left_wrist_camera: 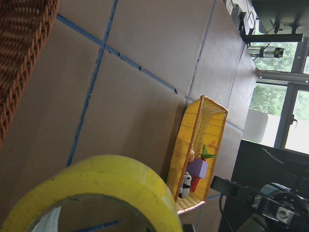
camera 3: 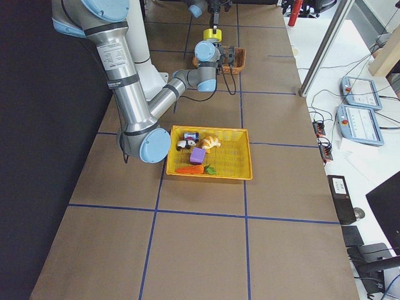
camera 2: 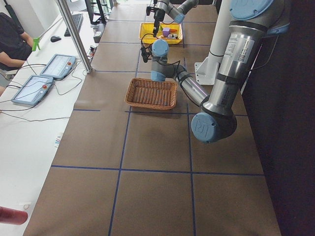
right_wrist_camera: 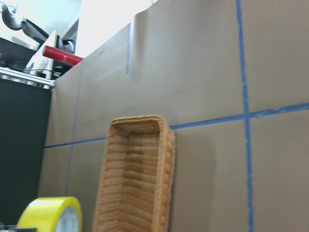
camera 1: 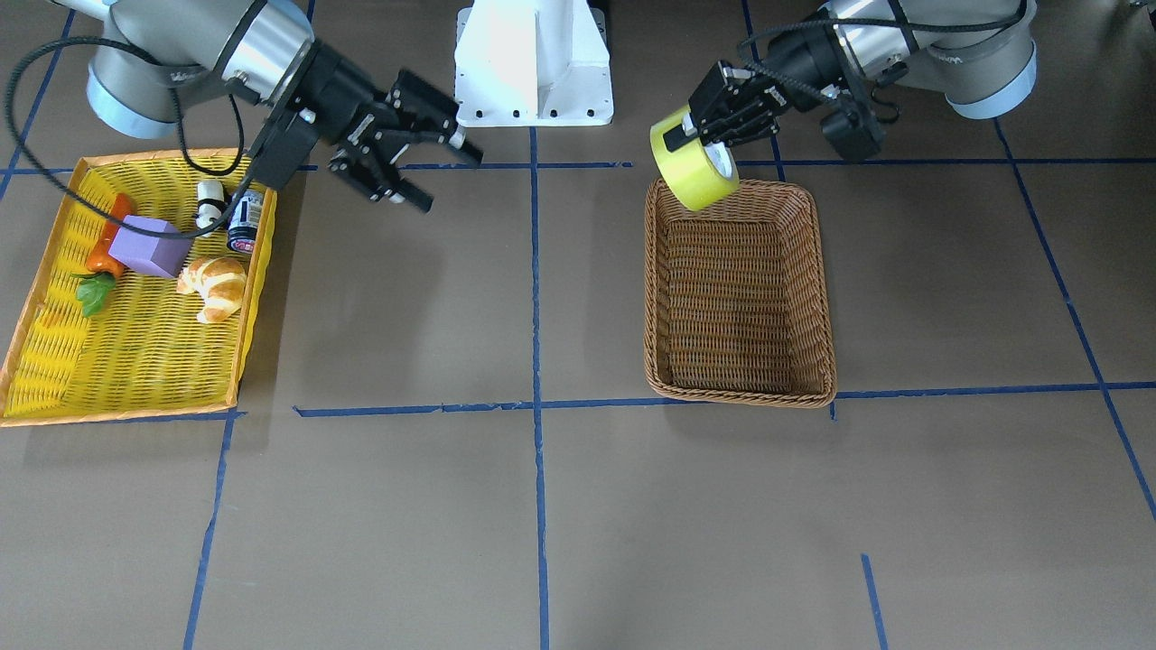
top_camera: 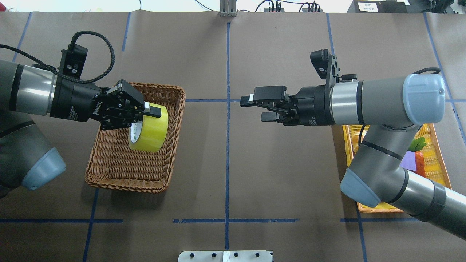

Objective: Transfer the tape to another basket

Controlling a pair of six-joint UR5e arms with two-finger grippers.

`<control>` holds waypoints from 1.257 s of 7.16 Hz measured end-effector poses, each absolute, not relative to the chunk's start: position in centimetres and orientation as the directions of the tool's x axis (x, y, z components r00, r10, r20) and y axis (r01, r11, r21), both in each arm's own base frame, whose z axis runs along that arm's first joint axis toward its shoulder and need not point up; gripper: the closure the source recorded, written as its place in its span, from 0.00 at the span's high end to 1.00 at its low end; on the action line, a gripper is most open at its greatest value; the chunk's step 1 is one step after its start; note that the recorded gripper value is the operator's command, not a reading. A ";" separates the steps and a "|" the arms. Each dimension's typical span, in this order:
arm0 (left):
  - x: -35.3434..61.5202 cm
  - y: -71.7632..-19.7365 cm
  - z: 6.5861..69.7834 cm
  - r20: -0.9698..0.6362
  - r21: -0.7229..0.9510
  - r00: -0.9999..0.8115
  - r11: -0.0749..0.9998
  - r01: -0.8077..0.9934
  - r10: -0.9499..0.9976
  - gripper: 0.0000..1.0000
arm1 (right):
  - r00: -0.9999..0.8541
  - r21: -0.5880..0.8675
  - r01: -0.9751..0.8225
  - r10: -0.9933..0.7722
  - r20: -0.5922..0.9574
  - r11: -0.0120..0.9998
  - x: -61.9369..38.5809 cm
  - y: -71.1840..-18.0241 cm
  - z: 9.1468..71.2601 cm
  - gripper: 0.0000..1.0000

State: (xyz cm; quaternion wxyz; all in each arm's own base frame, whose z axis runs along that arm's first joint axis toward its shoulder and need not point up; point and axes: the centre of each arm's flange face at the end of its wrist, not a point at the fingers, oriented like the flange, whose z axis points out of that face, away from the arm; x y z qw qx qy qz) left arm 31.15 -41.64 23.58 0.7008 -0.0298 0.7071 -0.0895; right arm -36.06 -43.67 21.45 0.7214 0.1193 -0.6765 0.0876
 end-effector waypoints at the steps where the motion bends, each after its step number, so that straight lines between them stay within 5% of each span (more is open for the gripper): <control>1: 32.1 -42.4 24.5 -0.988 -0.120 0.082 0.988 0.092 -0.128 0.00 | 0.226 0.122 -0.304 -0.052 0.973 0.945 -35.0 -46.2 23.1 1.00; 5: 38.2 -42.9 29.1 -0.878 0.068 0.478 0.993 0.095 0.015 0.00 | 0.652 0.338 -0.077 -0.209 0.729 0.938 -27.7 -51.6 31.1 1.00; 8: 43.9 -40.8 31.7 -0.749 0.209 0.638 0.977 -0.026 0.178 0.00 | 0.637 0.278 0.010 -0.220 0.739 0.961 -17.4 -53.9 37.1 1.00; 9: 45.0 -40.7 32.5 -0.724 0.233 0.657 0.971 -0.057 0.213 0.08 | 0.632 0.274 0.023 -0.226 0.741 0.962 -14.7 -54.1 39.1 1.00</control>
